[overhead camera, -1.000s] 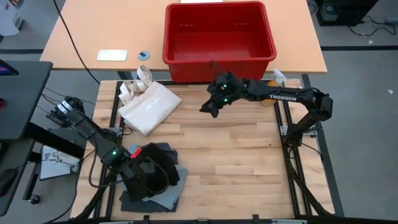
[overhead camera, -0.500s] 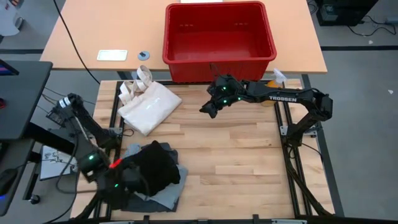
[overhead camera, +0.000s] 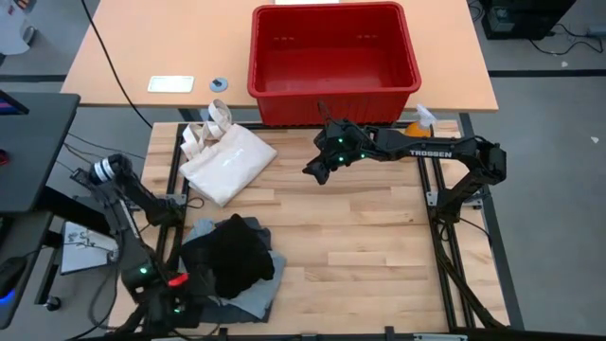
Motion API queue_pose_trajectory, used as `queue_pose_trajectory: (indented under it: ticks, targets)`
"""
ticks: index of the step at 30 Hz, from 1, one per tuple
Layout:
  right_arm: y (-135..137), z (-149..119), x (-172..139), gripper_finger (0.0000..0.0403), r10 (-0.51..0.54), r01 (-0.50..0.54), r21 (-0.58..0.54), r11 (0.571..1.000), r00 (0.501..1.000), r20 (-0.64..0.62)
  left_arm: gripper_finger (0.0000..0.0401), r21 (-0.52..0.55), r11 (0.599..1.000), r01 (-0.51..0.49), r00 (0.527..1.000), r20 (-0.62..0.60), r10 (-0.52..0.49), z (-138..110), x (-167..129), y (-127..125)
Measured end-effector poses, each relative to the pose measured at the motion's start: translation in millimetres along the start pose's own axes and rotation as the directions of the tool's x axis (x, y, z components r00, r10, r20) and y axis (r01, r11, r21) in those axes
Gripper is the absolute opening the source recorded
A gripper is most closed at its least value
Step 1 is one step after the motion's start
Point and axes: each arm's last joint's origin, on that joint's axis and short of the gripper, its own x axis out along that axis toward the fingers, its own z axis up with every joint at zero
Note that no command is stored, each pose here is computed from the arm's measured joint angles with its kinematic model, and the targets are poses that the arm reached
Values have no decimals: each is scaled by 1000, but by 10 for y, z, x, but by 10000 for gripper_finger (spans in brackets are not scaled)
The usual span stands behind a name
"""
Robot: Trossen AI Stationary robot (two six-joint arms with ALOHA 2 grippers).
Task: Fold Laundry from Bin
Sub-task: Put the black t-shirt into the red organizer bin
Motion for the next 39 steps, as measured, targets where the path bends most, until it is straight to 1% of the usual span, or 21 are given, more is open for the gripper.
queue_pose_trajectory:
  ticks: [4, 7, 12, 16, 18, 21, 25, 28, 32, 35, 39]
  targets:
    - [1, -1, 0, 171, 2, -2, 21, 1000, 1000, -1, 299, -5, 998, -64, 998, -22, 64, 30, 206, -25]
    - [17, -10, 4, 171, 6, -6, 23, 1000, 1000, -5, 263, -19, 995, -99, 994, -45, 98, 42, 323, -31]
    - [52, -32, 13, 171, 21, -20, 18, 1000, 1000, -17, 169, -73, 993, -94, 994, -69, 89, 60, 355, -37]
    - [58, -36, 15, 171, 22, -21, 17, 1000, 1000, -18, 92, -91, 995, -44, 998, -50, 39, 138, 255, -110]
    - [58, -35, 15, 171, 22, -21, 16, 1000, 1000, -17, 59, -94, 995, -25, 999, -39, 21, 173, 214, -137]
    - [58, -35, 15, 171, 22, -22, 14, 1000, 1000, -16, 14, -110, 994, -24, 999, -39, 20, 179, 205, -140]
    - [58, -34, 15, 171, 22, -22, 7, 1000, 1000, -16, 4, -161, 986, -42, 998, -44, 35, 172, 204, -125]
    - [59, -34, 15, 171, 22, -22, 6, 1000, 1000, -16, 3, -168, 986, -10, 1000, -29, 5, 189, 205, -156]
    - [59, -34, 15, 171, 22, -22, 3, 1000, 1000, -16, 2, -87, 992, 88, 996, 10, -87, 221, 196, -257]
    - [59, -33, 15, 171, 20, -20, -4, 1000, 1000, -13, 8, -69, 994, 89, 996, 6, -88, 212, 214, -274]
    - [58, -33, 16, 171, 16, -16, -18, 1000, 1000, -11, 25, -77, 993, 90, 996, 5, -90, 202, 208, -278]
